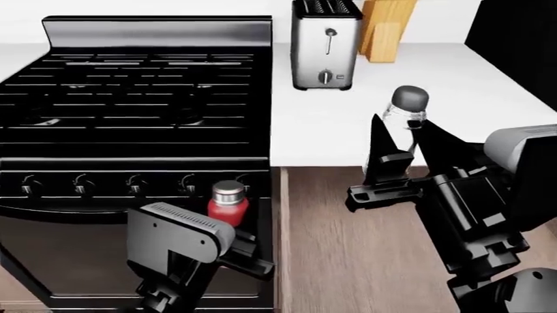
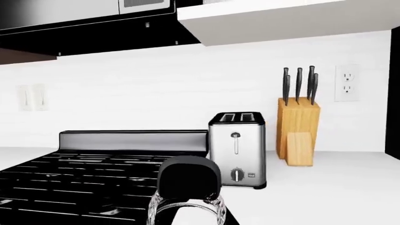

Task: Pick and place the shaker into the drawer. Then close the cabinet.

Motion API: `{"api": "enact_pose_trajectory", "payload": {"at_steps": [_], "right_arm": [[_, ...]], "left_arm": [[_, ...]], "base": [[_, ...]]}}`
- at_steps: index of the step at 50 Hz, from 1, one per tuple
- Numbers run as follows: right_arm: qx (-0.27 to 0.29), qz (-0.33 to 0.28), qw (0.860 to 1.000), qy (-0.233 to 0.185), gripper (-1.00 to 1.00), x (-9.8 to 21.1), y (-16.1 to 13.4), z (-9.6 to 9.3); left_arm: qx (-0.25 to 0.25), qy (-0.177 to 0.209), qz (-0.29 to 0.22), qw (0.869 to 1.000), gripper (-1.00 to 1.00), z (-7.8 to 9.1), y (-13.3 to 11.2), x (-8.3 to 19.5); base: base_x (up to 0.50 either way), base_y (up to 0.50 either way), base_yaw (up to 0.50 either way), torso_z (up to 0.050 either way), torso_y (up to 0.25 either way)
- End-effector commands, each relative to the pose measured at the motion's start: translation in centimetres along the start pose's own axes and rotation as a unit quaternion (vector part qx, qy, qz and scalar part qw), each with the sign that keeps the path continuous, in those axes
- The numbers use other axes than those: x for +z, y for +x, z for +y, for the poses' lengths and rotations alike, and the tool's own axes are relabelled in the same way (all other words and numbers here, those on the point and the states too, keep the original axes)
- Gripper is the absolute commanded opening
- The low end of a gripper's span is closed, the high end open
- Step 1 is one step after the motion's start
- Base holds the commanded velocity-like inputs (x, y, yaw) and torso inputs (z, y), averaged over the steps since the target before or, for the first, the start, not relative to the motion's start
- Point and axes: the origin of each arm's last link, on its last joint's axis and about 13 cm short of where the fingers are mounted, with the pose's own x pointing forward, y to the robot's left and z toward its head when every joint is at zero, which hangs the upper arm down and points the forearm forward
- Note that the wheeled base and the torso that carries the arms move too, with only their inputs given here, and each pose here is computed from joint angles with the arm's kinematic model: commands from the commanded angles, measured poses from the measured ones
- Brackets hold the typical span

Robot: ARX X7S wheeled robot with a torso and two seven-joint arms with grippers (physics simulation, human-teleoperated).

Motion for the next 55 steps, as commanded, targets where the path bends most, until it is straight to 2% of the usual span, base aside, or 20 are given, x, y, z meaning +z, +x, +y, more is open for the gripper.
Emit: {"api": "enact_pose_trajectory", "payload": {"at_steps": [1, 32, 44, 51, 55], "right_arm": [[0.0, 0.001, 1.0, -0.001, -1.0, -0.1, 0.1, 0.0], [-0.002, 0.004, 1.0, 0.001, -1.0, -0.4, -0.2, -0.2], [-0.003, 0.003, 1.0, -0.006, -1.0, -0.4, -0.2, -0.2], [-0.002, 0.002, 1.0, -0.011, -1.0, -0.4, -0.2, -0.2], [-0.003, 0.007, 1.0, -0.017, -1.0, -0.2, -0.2, -0.2]], "left_arm": [[-0.001, -0.003, -0.001, 1.0, -1.0, -0.1, 0.1, 0.1], [-0.008, -0.002, 0.001, 1.0, -1.0, -0.4, 0.0, 0.0], [-0.013, 0.0, -0.001, 1.0, -1.0, -0.5, 0.1, 0.2], [-0.013, 0.003, 0.0, 1.0, -1.0, -0.4, 0.2, 0.3], [-0.014, 0.02, 0.001, 1.0, -1.0, 0.1, 1.1, 1.1]], "base": [[-0.09, -0.5, 0.0, 0.0, 0.0], [-0.09, -0.5, 0.0, 0.0, 0.0], [0.09, -0.49, 0.0, 0.0, 0.0], [0.0, 0.0, 0.0, 0.0, 0.0], [0.0, 0.0, 0.0, 0.0, 0.0]]}}
